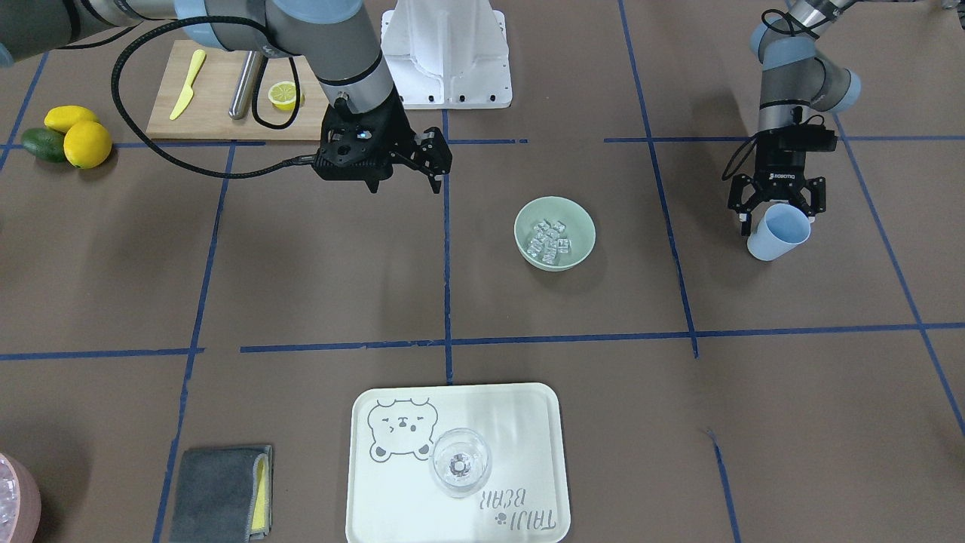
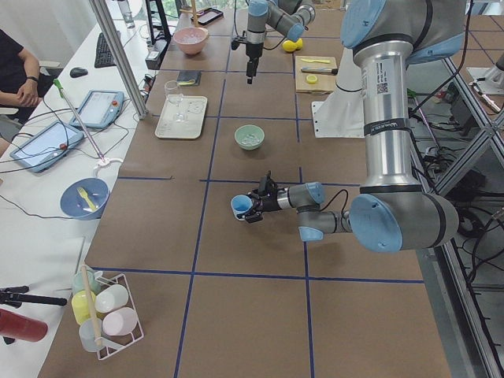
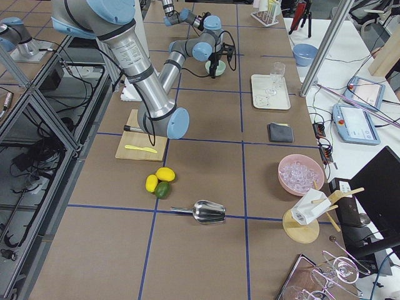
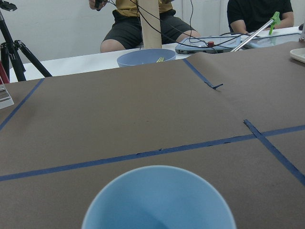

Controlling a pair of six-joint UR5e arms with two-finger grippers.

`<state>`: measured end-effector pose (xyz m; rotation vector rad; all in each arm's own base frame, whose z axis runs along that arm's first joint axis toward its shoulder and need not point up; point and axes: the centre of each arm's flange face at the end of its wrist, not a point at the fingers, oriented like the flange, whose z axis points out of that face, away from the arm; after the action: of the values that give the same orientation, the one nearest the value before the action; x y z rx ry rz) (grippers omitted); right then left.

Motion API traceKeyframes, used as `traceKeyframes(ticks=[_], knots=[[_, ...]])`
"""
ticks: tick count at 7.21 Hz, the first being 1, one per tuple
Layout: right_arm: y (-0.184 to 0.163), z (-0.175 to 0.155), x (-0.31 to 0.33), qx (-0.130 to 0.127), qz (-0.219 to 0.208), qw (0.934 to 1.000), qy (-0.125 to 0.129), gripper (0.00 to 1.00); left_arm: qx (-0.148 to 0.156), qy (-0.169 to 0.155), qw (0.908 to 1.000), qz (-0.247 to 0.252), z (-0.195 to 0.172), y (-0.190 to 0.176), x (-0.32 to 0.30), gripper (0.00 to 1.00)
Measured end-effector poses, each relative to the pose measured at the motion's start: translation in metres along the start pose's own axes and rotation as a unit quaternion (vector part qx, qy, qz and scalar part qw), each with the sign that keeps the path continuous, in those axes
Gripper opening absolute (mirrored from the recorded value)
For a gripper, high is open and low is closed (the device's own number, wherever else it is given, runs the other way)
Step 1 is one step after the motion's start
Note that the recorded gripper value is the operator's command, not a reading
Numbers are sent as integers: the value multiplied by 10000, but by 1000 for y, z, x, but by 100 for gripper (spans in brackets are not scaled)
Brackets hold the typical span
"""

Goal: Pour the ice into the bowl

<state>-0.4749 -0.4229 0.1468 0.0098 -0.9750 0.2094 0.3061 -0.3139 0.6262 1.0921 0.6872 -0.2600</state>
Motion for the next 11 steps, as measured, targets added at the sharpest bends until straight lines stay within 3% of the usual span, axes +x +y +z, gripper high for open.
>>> traceKeyframes(ticks=[5, 8, 11], knots=[[23, 26, -34, 96, -11, 9999, 80, 100, -88, 158, 9998, -104, -26, -26, -8, 100], [13, 93, -80, 220, 57, 9997, -74, 100, -161, 324, 9991, -239, -35, -46, -4, 100], [25, 138, -127, 334, 14, 9994, 8, 100, -274, 494, 9978, -332, -35, -74, -2, 100]])
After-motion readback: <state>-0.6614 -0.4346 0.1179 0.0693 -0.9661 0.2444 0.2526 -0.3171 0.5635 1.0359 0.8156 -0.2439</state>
